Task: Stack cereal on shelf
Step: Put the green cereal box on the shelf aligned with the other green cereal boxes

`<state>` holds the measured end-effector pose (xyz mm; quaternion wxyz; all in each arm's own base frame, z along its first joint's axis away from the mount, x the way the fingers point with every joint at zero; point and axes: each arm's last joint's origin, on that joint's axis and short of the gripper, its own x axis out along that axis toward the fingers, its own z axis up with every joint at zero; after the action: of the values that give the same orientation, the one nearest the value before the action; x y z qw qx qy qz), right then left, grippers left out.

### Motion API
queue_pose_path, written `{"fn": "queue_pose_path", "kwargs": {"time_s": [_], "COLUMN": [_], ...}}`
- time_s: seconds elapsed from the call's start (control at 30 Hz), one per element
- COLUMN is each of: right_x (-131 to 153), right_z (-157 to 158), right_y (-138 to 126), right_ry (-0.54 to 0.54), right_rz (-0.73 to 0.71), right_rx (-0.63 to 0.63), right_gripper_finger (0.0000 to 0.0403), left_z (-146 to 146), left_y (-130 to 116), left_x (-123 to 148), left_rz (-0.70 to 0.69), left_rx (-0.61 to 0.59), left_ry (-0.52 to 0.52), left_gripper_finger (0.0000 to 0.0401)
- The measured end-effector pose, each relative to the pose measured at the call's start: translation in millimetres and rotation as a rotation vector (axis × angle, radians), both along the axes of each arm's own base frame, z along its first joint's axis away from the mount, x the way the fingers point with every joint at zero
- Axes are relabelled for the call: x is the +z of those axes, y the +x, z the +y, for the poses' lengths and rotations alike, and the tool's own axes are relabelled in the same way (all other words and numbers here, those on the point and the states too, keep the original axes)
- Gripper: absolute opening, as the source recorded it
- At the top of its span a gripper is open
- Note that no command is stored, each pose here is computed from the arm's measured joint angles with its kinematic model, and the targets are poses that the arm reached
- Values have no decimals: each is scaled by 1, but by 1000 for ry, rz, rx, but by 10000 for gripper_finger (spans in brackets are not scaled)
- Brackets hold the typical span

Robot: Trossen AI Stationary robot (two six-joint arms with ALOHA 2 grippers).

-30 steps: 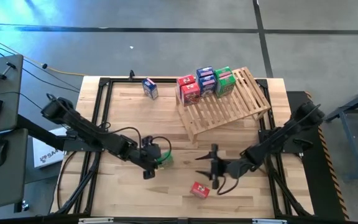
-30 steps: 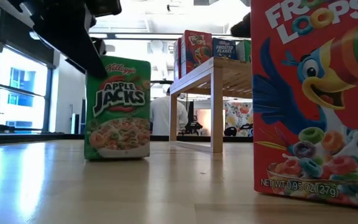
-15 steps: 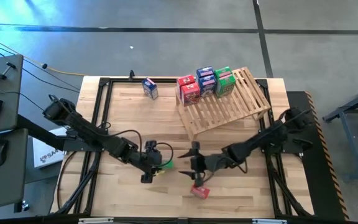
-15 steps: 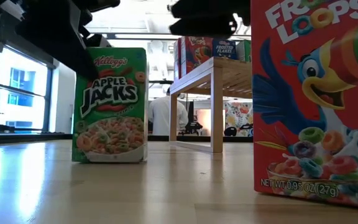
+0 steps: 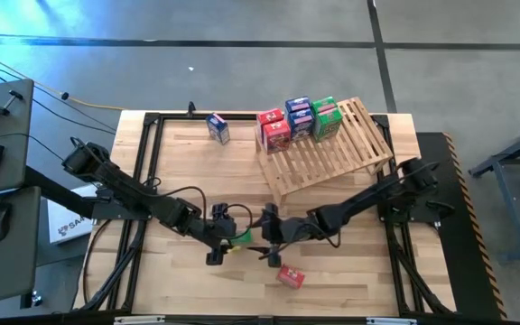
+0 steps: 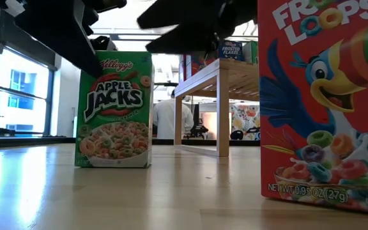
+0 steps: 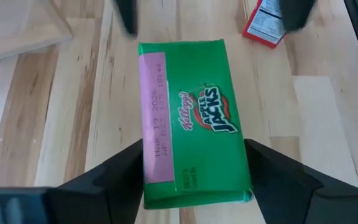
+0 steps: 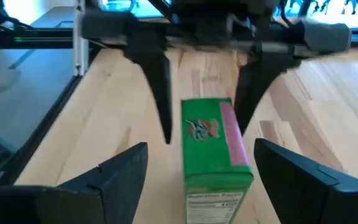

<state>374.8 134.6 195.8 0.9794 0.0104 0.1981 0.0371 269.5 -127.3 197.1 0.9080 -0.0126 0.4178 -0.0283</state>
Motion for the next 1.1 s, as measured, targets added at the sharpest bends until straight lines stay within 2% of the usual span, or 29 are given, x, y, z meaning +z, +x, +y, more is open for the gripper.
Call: {"fn": "queue_pose_path", "kwargs": {"time_s": [0.27, 0.57, 0.73, 0.93, 1.1], "right_x": [-16, -22, -20, -21, -21], "right_z": [-9, -11, -10, -14, -13], "right_y": [14, 16, 16, 18, 17], "right_ry": [30, 39, 27, 50, 52], "right_rz": [28, 50, 37, 43, 45], "right_rx": [-40, 27, 81, 76, 84], "right_gripper_finger": [287, 284, 246, 184, 163], "left_z": [0, 0, 0, 1, 0], "left_y": [0, 0, 0, -2, -11], "left_x": [0, 0, 3, 6, 11], "left_rz": [-4, -7, -22, -28, -61], "left_rx": [-2, 0, -30, -30, -40], "left_ry": [1, 7, 26, 24, 8], "left_gripper_finger": [250, 250, 250, 250, 250]}}
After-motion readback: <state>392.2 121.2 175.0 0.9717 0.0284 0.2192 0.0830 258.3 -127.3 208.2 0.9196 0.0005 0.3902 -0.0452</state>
